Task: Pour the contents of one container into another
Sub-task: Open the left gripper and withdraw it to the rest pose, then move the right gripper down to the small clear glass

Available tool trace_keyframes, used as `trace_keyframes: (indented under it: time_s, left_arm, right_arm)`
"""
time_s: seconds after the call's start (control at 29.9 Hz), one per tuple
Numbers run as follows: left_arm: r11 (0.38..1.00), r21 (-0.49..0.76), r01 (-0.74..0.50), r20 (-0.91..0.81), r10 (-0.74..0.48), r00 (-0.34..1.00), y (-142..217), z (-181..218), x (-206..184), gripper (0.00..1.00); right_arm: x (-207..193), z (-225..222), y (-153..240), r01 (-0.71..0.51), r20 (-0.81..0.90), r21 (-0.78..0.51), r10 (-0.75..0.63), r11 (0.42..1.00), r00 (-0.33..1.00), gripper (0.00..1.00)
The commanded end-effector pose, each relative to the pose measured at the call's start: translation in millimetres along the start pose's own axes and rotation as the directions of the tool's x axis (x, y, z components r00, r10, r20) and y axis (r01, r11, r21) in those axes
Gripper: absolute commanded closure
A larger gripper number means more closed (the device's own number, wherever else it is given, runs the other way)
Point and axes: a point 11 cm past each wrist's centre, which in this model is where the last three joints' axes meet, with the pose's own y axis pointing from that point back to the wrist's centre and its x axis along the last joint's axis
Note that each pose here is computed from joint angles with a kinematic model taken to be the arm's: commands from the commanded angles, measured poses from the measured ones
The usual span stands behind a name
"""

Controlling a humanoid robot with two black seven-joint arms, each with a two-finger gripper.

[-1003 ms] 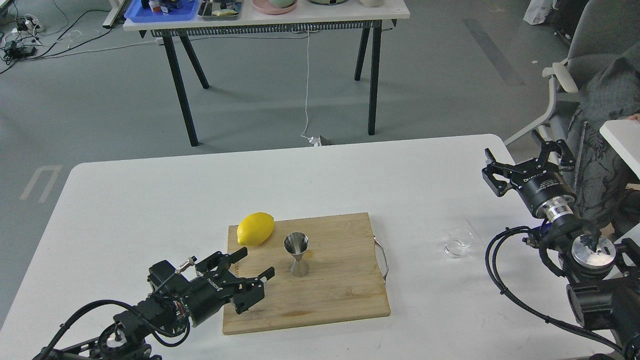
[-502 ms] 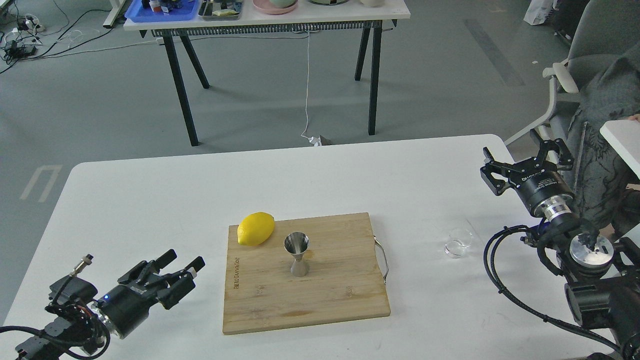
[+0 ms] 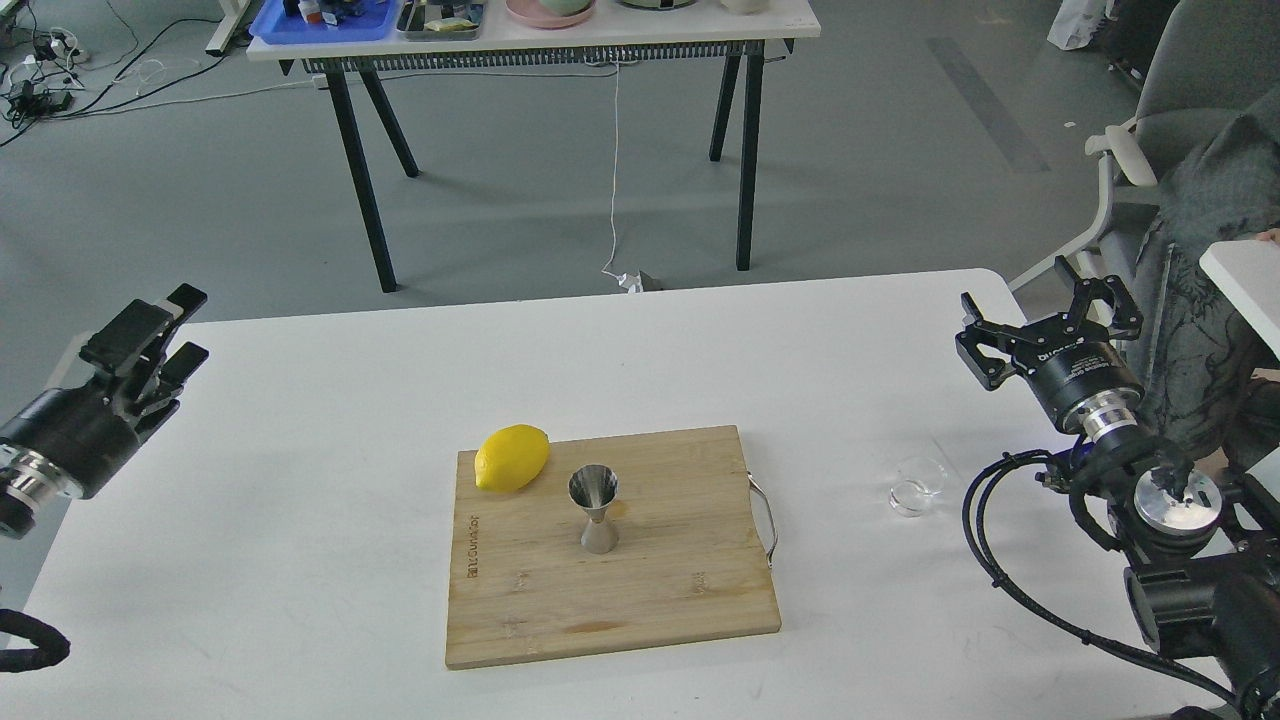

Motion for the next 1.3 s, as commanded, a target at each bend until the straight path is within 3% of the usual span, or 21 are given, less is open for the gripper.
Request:
trace_keyframes:
  time_s: [0.0, 0.3, 0.43, 0.64, 0.77, 0.94, 1.27]
  left_arm:
    - [0.996, -0.013, 0.094, -0.079, -0.094, 0.992, 9, 8, 5, 0.06]
    - [0.979, -0.164, -0.12, -0.248, 0.077, 0.966, 24, 49, 58, 0.06]
    - [0.978, -0.162, -0.13, -0.267, 0.083, 0.96, 25, 46, 58, 0.06]
    - [0.983, -0.142, -0.118, -0.28, 0.075, 0.957, 25, 36, 51, 0.06]
    - [0.989, -0.116, -0.095, -0.282, 0.059, 0.958, 24, 28, 43, 0.06]
    - [0.989, -0.124, -0.082, -0.308, 0.04, 0.951, 17, 23, 31, 0.06]
    - [0.991, -0.114, -0.07, -0.318, 0.03, 0.948, 11, 13, 21, 0.06]
  right_arm:
    - [0, 2, 0, 0.002, 0.006, 0.0, -0.002, 1.0, 1.0, 0.01]
    - [-7, 3, 1, 0.032, 0.059, 0.017, -0.033, 0.999, 0.998, 0.01]
    - [-28, 0, -1, 0.106, 0.163, 0.059, -0.115, 0.993, 0.98, 0.01]
    - [-54, -12, 10, 0.199, 0.188, 0.107, -0.216, 0.974, 0.958, 0.01]
    - [-55, -23, 18, -0.016, 0.24, 0.072, -0.002, 0.997, 0.971, 0.01]
    - [-40, -36, 28, -0.281, 0.227, 0.01, 0.271, 0.96, 0.935, 0.01]
    - [-18, -4, 47, -0.531, 0.183, -0.152, 0.552, 0.833, 0.814, 0.01]
